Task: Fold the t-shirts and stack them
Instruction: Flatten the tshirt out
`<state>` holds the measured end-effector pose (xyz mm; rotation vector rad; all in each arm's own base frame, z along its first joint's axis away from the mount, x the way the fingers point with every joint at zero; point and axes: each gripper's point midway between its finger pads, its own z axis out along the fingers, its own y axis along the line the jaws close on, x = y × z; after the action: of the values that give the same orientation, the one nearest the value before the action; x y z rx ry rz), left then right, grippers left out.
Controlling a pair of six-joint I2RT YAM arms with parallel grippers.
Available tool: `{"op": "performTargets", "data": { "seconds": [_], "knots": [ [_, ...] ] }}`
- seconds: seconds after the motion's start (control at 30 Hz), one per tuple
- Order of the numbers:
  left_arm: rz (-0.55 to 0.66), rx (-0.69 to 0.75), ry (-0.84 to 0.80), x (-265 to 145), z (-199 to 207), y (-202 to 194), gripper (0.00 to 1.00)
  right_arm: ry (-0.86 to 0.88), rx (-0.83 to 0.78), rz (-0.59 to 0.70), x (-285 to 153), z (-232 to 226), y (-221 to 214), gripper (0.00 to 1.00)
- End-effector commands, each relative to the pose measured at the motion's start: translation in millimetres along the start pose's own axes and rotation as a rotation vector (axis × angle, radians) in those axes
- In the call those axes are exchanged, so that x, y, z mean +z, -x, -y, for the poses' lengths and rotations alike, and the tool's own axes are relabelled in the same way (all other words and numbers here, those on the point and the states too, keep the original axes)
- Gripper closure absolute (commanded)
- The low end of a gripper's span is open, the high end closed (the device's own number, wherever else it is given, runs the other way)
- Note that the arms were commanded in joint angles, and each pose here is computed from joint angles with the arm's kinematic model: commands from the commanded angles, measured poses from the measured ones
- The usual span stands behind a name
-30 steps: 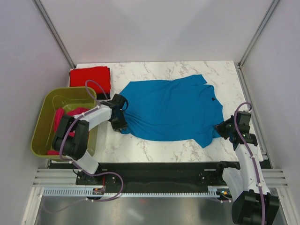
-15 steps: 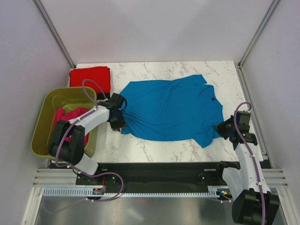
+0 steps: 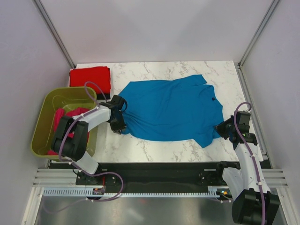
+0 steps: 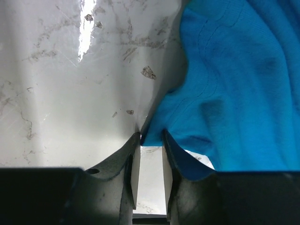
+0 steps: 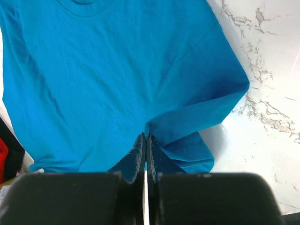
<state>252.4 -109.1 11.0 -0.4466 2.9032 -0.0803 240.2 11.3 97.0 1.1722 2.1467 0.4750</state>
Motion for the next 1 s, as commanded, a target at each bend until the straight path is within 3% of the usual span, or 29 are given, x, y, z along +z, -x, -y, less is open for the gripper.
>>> {"op": "performTargets", "data": {
  "seconds": [0.0, 0.17, 0.27, 0.37, 0.47, 0.5, 0.7, 0.77, 0.97],
  "knots": [
    [-0.025, 0.006, 0.026, 20, -6, -8, 0.73, 0.035, -0.02, 0.047, -4, -14, 13, 1.0],
    [0.03, 0.01, -0.008, -5, 2, 7, 0.97, 0.016, -0.036, 0.081, -7, -18, 26, 1.0],
    [0.109, 0.014, -0.065, -44, 16, 29, 0.98, 0.019, -0.046, 0.133, -17, -39, 50, 1.0],
    [0.231, 0.024, -0.142, -111, 34, 62, 0.98, 0.066, -0.045, 0.207, -38, -82, 89, 1.0],
    [0.399, 0.036, -0.21, -200, 44, 96, 0.98, 0.091, -0.083, 0.298, -69, -128, 134, 1.0],
    [0.509, 0.034, -0.269, -250, 52, 115, 0.98, 0.069, -0.097, 0.314, -78, -133, 143, 1.0],
    [0.808, 0.002, -0.488, -415, 46, 118, 0.98, 0.181, -0.166, 0.544, -189, -208, 208, 1.0],
    [0.832, -0.004, -0.567, -441, 46, 106, 0.98, 0.228, -0.177, 0.6, -222, -218, 213, 1.0],
    [0.878, 0.067, -0.811, -504, 42, 54, 0.98, 0.499, -0.096, 0.879, -381, -225, 199, 1.0]
  ]
}}
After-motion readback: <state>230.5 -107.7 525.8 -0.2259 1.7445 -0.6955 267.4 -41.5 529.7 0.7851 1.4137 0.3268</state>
